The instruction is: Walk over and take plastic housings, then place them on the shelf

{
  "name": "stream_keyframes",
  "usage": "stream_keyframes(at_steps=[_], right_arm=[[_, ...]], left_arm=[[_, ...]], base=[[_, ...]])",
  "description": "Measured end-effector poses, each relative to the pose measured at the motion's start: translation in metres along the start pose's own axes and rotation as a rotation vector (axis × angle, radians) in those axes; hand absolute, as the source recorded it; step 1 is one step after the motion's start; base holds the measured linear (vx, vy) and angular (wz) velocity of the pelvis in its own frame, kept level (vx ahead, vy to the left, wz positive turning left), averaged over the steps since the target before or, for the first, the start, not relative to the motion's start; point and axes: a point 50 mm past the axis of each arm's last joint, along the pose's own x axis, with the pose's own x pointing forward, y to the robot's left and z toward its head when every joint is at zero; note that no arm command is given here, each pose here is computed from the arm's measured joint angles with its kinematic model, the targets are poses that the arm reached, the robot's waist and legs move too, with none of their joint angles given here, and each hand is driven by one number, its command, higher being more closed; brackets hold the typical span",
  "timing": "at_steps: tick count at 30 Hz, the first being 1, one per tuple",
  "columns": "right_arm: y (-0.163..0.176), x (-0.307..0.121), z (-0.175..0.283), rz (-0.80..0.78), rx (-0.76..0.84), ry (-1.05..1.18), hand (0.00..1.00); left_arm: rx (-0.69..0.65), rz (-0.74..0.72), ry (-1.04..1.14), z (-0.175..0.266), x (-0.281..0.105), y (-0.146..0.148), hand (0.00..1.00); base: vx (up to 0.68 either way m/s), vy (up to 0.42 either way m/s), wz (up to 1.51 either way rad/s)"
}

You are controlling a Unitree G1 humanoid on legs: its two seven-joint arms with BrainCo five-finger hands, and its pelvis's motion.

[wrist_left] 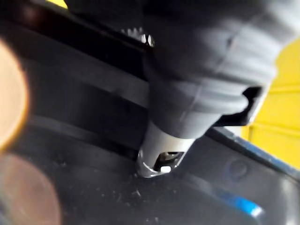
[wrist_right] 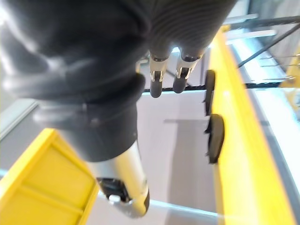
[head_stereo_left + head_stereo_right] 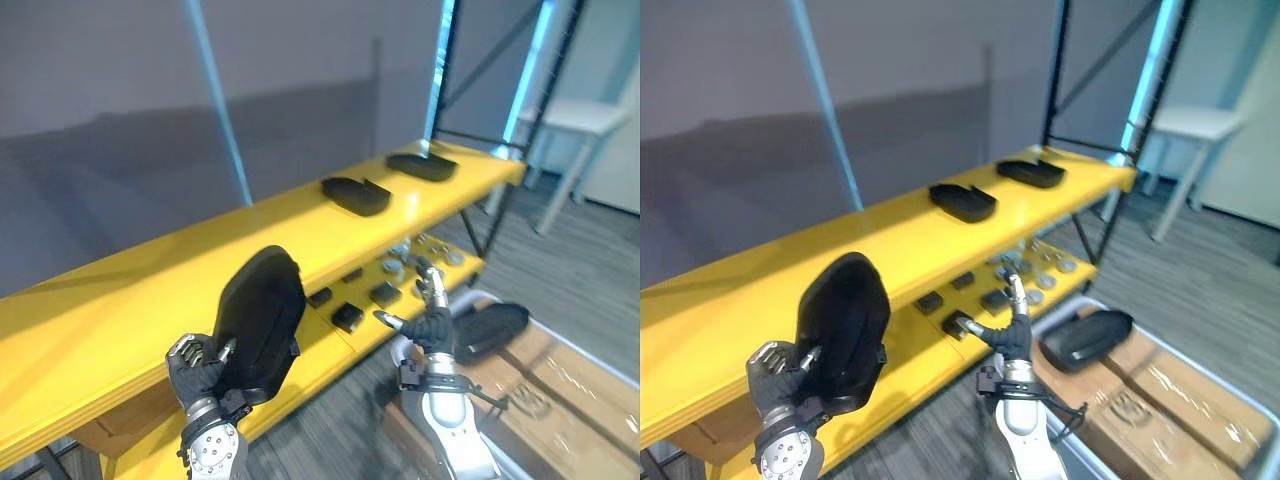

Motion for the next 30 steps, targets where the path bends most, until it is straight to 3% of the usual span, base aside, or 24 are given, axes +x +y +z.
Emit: stream_keyframes(at_steps=[6,9,14,18,22,26,30], right_arm=[[-0.005,-0.005,-0.004,0.017,0.04,0.033,0.0],[-0.036,-0.02,-0.013,-0.084,0.06,0.092,0.0],[-0.07,-0.045,-0.024,-0.154,0.0,0.18,0.0],[-0.073,-0.064,-0.032,-0.139,-0.015,0.258,0.0],[-0.071,-0.081,-0.037,-0.106,-0.02,0.333,0.0],[-0.055,-0.098,-0.042,-0.01,0.012,0.408,0.0],[-0.032,-0.113,-0.043,0.141,0.054,0.454,0.0]], left_arm=[[-0.002,-0.008,-0.115,0.022,0.012,-0.004,1.0],[-0.028,-0.038,-0.165,0.031,0.025,-0.017,1.0],[-0.228,-0.096,-0.139,0.042,0.04,-0.032,1.0],[-0.471,-0.21,-0.001,0.042,0.053,-0.073,1.0],[-0.626,-0.254,0.051,0.052,0.061,-0.087,1.0],[-0.693,-0.275,0.127,0.057,0.088,-0.101,1.0],[-0.65,-0.366,0.117,0.082,0.11,-0.131,1.0]], base=[[0.22,-0.129,1.28],[0.24,-0.297,1.47],[0.19,-0.242,0.58],[0.11,-0.111,0.44],[0.03,0.04,-0.1],[0.0,0.043,-0.19],[-0.02,0.02,-0.19]])
